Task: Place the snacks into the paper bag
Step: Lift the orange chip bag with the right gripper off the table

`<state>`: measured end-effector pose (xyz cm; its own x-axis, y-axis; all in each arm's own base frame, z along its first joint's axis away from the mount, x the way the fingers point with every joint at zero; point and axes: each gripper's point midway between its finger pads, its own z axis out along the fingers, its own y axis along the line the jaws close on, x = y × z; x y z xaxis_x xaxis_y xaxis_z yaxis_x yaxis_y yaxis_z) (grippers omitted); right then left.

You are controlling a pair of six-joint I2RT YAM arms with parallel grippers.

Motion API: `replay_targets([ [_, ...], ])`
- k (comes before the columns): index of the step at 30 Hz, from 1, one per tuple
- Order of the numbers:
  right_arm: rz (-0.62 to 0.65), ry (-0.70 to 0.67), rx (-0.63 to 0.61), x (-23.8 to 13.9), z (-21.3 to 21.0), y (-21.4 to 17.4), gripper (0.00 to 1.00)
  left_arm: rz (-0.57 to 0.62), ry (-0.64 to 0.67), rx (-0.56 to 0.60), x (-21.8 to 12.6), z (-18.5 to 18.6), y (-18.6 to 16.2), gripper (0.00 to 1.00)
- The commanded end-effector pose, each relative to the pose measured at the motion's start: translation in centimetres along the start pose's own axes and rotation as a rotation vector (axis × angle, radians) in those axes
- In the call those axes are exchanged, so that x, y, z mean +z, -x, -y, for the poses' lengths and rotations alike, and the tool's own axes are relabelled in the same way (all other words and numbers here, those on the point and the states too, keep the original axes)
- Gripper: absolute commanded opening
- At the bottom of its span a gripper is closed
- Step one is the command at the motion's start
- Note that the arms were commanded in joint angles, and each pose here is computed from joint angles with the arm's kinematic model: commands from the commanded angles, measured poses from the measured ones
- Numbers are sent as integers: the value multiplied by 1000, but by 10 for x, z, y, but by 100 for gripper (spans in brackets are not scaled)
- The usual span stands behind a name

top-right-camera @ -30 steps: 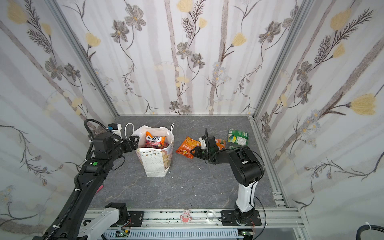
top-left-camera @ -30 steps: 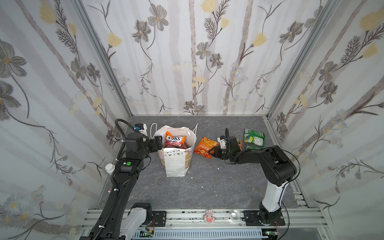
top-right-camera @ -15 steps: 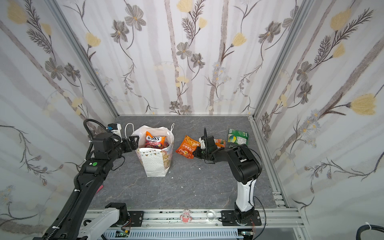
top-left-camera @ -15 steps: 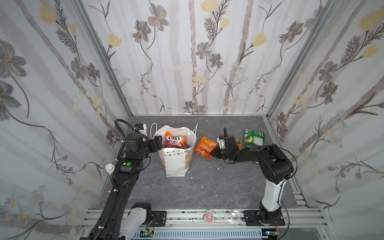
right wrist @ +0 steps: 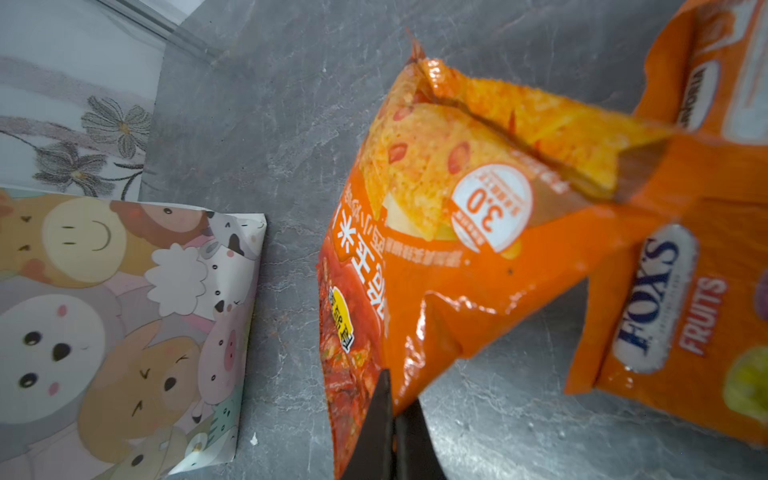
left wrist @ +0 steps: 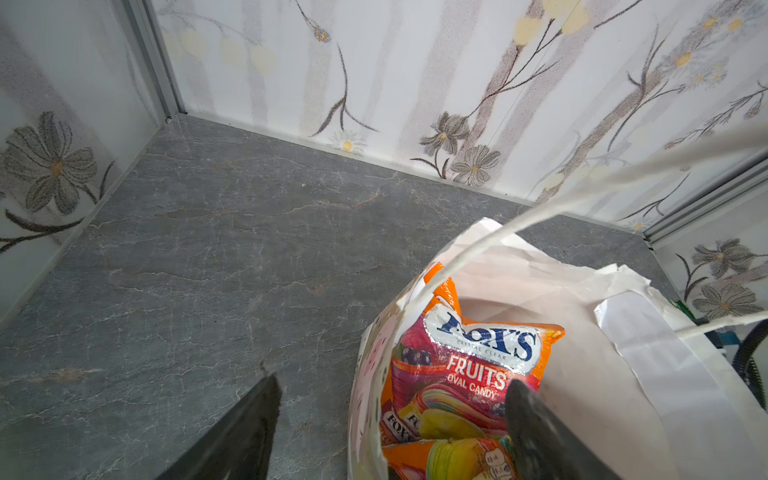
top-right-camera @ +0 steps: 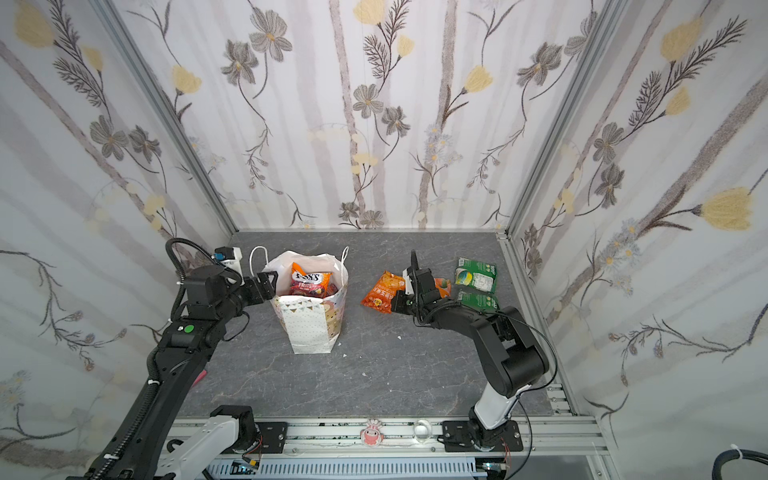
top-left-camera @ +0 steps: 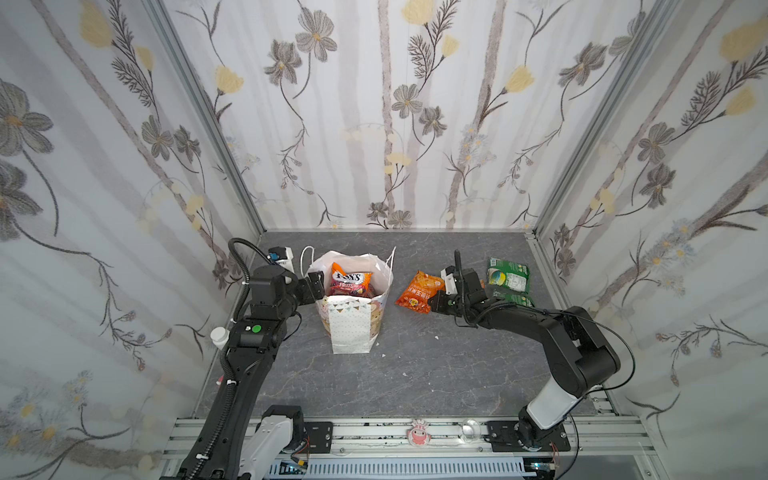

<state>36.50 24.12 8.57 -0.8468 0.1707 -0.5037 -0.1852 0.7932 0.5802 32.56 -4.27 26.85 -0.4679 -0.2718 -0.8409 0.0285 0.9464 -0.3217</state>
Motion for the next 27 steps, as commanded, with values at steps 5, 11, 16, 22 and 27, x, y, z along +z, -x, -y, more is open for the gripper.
replay_targets([
  [5, 110, -6, -80, -51, -29, 24, 0, 28, 7, 13, 0, -1, 6, 84],
  [11, 180, 3, -141, -91, -55, 44, 0, 31, 2, 14, -1, 0, 7, 82],
  [16, 222, 6, -189, -118, -77, 60, 0, 34, -1, 15, -3, 1, 7, 80],
  [22, 259, 28, -221, -135, -97, 65, 0, 35, -1, 16, -3, 1, 7, 79],
  [27, 289, 24, -244, -150, -109, 71, 0, 35, -5, 16, -3, 1, 7, 79],
])
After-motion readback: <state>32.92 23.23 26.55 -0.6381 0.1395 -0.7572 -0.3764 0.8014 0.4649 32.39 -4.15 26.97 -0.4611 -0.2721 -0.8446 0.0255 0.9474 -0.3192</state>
